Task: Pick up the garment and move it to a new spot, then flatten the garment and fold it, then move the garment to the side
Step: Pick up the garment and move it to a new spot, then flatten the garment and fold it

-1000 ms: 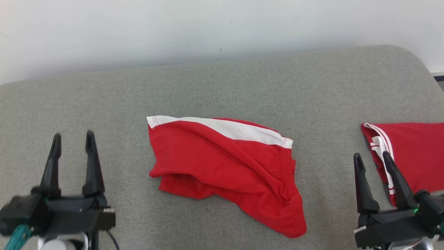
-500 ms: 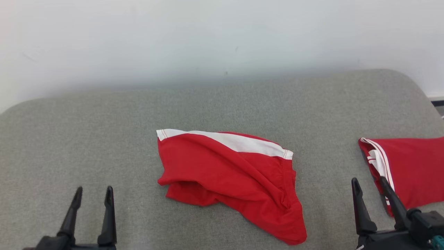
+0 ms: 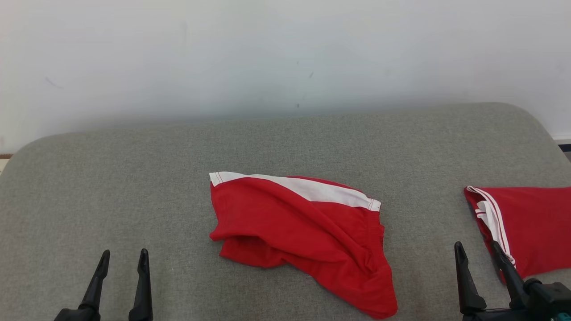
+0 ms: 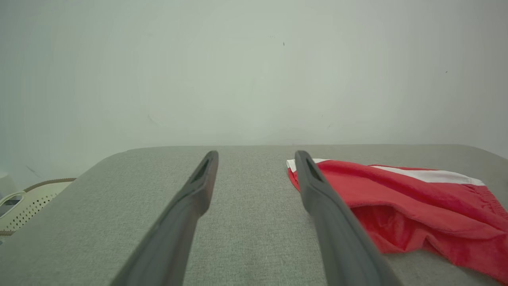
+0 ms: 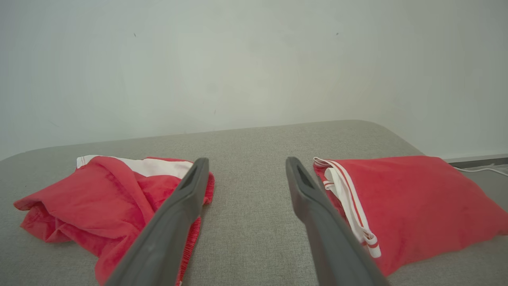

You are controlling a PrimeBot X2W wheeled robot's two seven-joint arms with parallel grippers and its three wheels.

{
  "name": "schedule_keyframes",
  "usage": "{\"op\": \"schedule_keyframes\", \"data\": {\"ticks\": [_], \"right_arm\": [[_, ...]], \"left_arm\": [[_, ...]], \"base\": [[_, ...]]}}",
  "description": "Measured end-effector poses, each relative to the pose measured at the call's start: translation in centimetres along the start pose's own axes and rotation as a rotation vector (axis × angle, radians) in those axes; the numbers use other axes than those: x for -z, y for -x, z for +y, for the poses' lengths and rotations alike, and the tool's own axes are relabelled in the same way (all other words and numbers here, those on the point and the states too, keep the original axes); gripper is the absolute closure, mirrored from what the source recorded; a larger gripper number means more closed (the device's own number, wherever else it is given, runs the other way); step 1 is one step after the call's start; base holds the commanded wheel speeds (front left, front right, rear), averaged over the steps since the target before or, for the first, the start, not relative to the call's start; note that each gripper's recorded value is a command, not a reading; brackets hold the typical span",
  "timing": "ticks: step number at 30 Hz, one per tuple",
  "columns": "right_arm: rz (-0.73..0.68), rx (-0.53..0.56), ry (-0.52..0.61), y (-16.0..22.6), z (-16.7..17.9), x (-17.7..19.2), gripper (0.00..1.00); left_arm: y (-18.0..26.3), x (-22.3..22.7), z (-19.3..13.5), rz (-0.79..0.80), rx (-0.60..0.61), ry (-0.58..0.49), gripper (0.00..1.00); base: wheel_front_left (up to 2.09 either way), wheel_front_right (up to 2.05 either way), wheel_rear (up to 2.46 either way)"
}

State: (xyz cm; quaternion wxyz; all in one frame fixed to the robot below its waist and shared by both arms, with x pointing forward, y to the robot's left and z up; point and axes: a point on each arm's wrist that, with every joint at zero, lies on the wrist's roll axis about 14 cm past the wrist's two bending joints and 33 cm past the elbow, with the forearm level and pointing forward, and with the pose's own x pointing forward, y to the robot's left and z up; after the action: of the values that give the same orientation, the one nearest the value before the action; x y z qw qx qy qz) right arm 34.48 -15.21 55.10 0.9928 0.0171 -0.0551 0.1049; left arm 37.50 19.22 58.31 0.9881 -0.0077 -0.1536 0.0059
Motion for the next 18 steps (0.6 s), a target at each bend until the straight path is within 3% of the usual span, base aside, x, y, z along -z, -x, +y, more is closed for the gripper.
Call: {"op": "schedule_keyframes", "data": {"ticks": [14, 18], "right_arm": [[0.036, -0.036, 0.005, -0.7, 0.7, 0.6, 0.00], [0.086, -0.060, -0.020, -1.5, 0.8, 1.8, 0.00]], "left_arm": [[-0.8, 0.3, -0.6, 0.000, 0.016, -0.005, 0.00], [-2.1, 0.4, -2.1, -0.002, 0.071, 0.012, 0.00]], "base": [[0.00, 0.00, 0.00], [0.00, 0.00, 0.00]]}}
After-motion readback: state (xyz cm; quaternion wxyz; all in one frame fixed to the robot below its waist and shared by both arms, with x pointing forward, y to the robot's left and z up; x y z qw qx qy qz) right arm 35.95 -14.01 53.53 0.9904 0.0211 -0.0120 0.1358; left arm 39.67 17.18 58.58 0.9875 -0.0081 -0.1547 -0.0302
